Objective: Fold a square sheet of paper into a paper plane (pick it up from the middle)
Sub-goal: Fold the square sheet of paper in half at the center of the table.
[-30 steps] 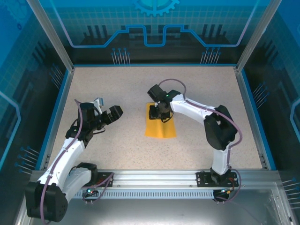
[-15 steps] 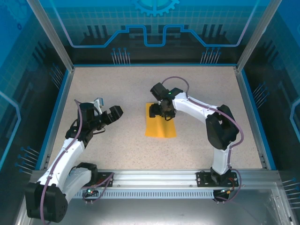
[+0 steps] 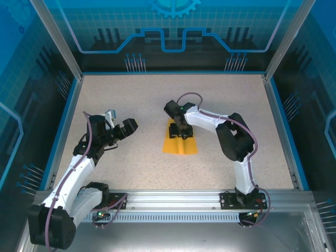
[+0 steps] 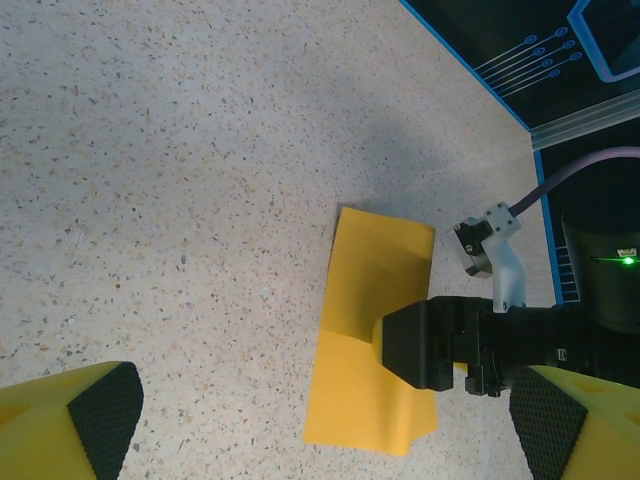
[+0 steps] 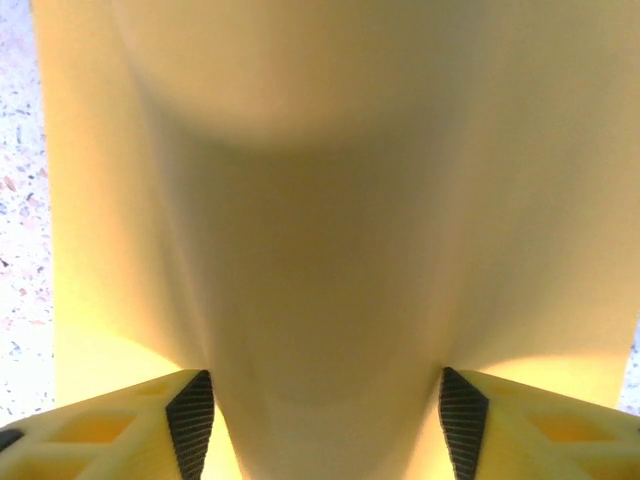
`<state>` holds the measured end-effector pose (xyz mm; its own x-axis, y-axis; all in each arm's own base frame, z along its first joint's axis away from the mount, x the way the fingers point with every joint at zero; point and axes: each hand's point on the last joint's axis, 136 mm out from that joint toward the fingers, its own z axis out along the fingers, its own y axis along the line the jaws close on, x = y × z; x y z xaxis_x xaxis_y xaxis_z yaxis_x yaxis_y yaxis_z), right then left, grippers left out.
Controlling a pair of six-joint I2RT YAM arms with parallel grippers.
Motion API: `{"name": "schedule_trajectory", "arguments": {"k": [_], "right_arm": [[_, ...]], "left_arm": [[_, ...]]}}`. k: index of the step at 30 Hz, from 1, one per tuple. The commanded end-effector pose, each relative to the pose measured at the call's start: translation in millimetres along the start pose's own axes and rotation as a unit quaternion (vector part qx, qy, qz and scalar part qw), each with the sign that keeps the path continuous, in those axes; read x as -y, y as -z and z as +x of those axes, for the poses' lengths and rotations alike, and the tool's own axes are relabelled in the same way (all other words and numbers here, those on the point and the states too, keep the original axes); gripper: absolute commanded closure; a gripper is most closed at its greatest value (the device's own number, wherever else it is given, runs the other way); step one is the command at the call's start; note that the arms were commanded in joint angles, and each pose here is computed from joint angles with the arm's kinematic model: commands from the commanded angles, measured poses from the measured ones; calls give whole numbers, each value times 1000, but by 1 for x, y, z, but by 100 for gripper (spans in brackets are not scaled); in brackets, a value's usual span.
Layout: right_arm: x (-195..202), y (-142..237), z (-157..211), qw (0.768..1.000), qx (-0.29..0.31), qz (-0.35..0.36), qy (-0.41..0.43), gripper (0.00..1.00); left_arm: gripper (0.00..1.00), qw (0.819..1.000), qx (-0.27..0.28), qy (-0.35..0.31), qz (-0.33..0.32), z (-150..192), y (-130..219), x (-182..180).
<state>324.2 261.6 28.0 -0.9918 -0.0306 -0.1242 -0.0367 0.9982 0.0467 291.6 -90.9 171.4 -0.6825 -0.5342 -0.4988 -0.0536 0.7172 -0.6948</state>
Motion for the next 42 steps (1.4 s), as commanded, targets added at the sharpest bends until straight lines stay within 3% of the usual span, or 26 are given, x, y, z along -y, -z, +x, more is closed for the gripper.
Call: {"name": "schedule_trajectory", "arguments": {"k": [1,8,16,21,28,37,42], "right_arm": [[-6,10,-3,1000,10,-6,-2,47],[3,31,-7,999,35,-8,-7,69],[-1,55,-9,997,52,-57,-15,72],[-32,85,-13,984,70,-166,-10,72],[-66,119,-20,939,75,-336,-24,72],[-20,45,-10,944,22,-318,-89,67],[5,23,1,951,-1,-295,-93,56]], "left_arm": [[1,1000,-6,3,1,4,2,-2],[2,1000,-6,5,1,4,2,-3],[2,1000,-6,5,1,4,2,-2],[1,1000,-7,5,3,4,3,-1],[1,1000,-13,7,21,4,2,7],[2,994,-73,6,78,16,-11,30],[2,991,-101,-12,85,28,-21,41]]}}
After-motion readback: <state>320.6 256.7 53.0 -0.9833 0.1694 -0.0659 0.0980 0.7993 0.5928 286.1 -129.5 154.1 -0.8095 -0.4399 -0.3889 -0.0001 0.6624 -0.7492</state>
